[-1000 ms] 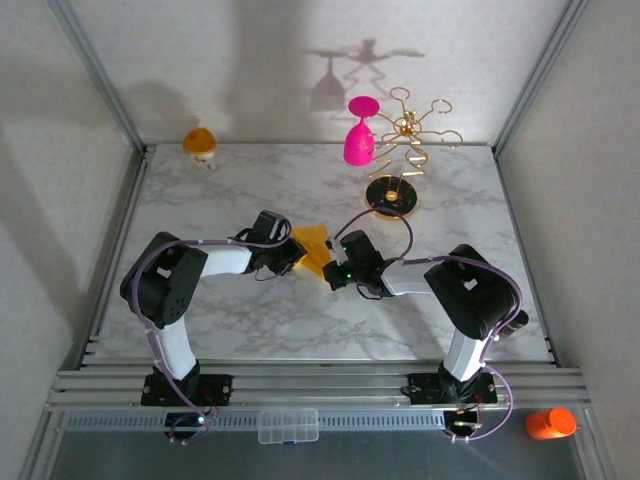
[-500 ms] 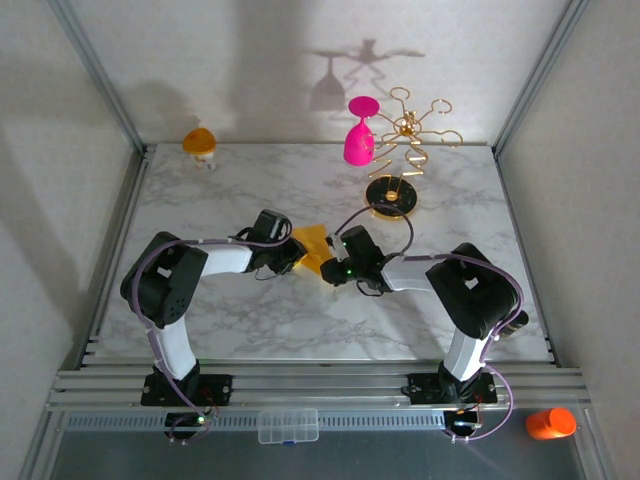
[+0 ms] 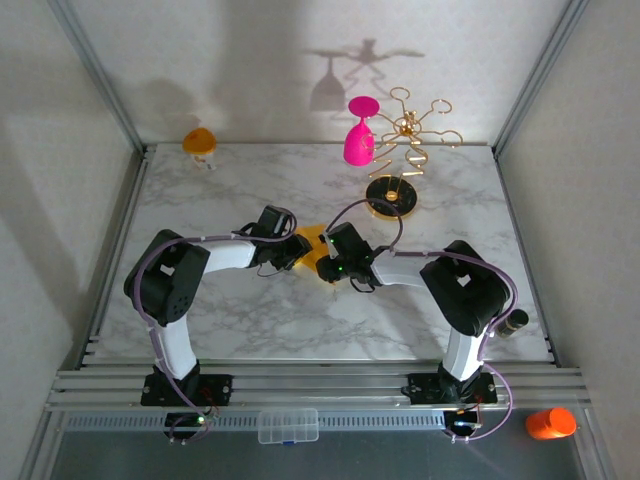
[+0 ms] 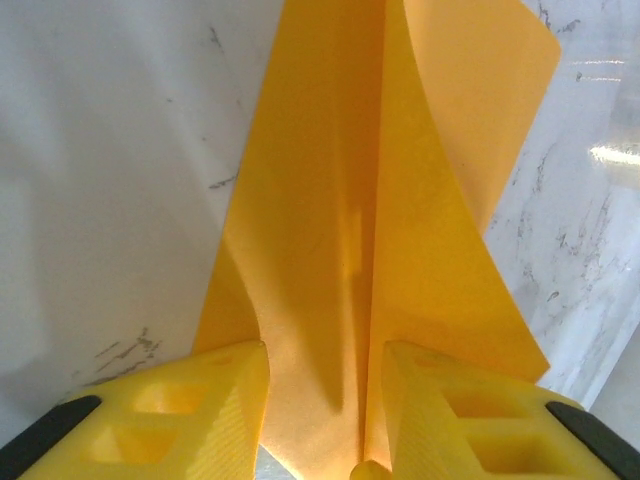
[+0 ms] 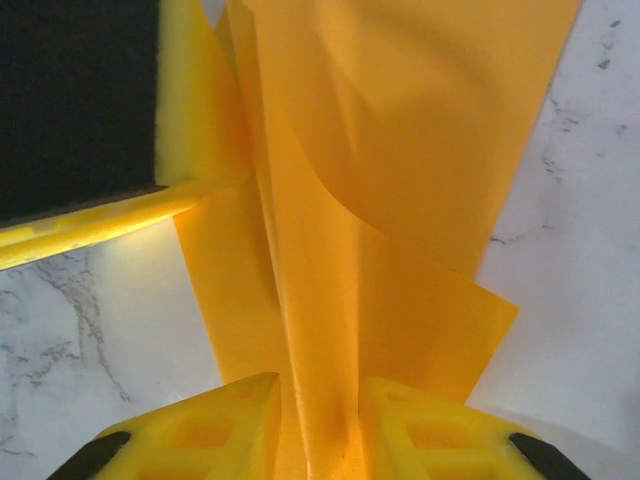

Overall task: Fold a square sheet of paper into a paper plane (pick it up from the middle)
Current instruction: Fourth fold the wing at the center of the table.

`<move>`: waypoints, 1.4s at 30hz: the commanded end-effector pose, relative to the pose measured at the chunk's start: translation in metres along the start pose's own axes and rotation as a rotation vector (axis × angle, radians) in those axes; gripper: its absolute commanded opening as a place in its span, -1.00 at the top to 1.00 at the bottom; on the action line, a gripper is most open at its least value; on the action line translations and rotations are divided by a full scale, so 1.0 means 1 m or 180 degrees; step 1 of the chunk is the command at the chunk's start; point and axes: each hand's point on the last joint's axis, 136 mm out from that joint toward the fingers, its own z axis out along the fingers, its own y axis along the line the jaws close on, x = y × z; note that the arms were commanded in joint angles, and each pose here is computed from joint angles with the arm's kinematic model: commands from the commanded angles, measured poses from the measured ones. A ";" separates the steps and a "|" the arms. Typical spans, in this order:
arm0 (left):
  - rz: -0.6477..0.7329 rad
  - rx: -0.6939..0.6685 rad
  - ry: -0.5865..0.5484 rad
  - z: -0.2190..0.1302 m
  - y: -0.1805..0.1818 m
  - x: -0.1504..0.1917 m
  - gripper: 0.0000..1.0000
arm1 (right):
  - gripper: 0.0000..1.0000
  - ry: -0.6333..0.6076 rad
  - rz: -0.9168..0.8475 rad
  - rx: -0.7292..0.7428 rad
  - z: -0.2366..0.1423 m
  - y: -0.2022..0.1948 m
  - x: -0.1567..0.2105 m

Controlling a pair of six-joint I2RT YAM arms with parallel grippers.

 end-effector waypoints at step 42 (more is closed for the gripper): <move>0.0019 0.0198 -0.0328 -0.039 -0.014 -0.005 0.47 | 0.97 -0.0029 0.0540 -0.0876 -0.008 0.003 0.028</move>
